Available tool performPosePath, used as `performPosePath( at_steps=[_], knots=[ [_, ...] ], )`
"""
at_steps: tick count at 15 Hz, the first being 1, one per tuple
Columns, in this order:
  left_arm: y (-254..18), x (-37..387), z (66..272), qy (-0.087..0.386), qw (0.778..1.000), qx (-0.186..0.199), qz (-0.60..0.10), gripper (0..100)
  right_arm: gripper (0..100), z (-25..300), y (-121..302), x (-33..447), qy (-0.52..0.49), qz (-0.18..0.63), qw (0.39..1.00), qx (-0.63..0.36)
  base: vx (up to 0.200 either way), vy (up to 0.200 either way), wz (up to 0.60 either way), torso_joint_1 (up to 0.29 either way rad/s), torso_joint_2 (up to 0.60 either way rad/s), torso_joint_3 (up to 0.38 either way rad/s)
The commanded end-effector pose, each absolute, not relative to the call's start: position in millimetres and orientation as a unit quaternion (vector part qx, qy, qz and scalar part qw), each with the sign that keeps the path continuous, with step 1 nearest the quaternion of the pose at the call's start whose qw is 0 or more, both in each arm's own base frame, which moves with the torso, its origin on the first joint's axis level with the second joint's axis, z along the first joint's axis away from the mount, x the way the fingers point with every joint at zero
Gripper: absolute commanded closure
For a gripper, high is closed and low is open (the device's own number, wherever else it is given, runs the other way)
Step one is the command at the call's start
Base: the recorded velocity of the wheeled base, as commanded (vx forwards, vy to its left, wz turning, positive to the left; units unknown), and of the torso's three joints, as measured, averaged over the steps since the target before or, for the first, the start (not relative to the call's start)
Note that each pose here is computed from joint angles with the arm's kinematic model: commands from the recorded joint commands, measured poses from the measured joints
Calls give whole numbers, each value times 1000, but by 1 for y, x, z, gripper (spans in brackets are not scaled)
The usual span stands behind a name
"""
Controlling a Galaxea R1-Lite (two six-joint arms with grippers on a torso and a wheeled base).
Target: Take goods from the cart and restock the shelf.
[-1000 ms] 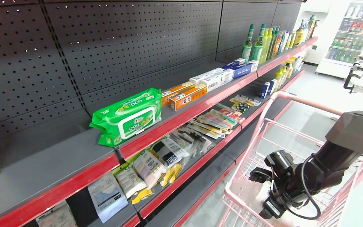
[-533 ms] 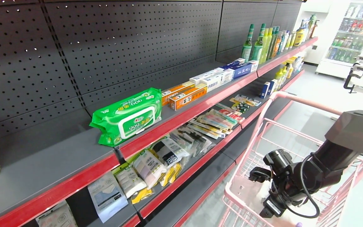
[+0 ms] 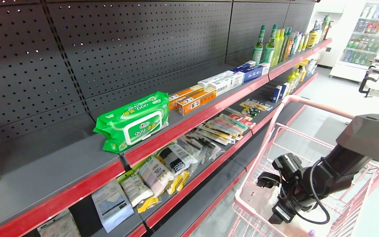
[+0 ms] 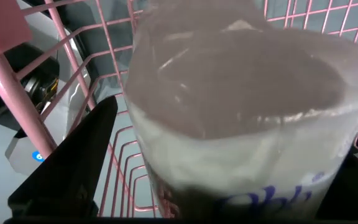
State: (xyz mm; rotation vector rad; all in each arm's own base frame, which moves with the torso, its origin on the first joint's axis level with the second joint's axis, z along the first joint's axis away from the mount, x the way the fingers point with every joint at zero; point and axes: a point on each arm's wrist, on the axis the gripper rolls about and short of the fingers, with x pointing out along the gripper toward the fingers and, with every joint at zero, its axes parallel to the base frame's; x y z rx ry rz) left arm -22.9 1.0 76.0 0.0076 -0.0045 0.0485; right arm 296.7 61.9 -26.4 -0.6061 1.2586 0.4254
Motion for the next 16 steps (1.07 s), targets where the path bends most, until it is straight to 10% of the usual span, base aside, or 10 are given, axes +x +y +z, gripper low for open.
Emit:
performPosePath(
  at_steps=[1,4,5,12,16],
  knots=[
    [1,-23,76,-2,1000,4,25,0,0,-31,62,296,581,195,741,-275,0,0,0,0,0,0],
    [1,-23,76,-2,1000,4,25,0,0,-32,62,295,582,195,740,-274,0,0,0,0,0,0],
    [1,-23,76,-2,1000,4,25,0,100,-32,62,294,584,194,739,-275,0,0,0,0,0,0],
    [1,-23,76,-2,1000,4,25,0,100,-27,59,280,592,191,735,-270,0,0,0,0,0,0],
    [1,-23,76,-2,1000,3,25,0,100,44,47,259,581,166,751,-266,0,0,0,0,0,0]
  ],
)
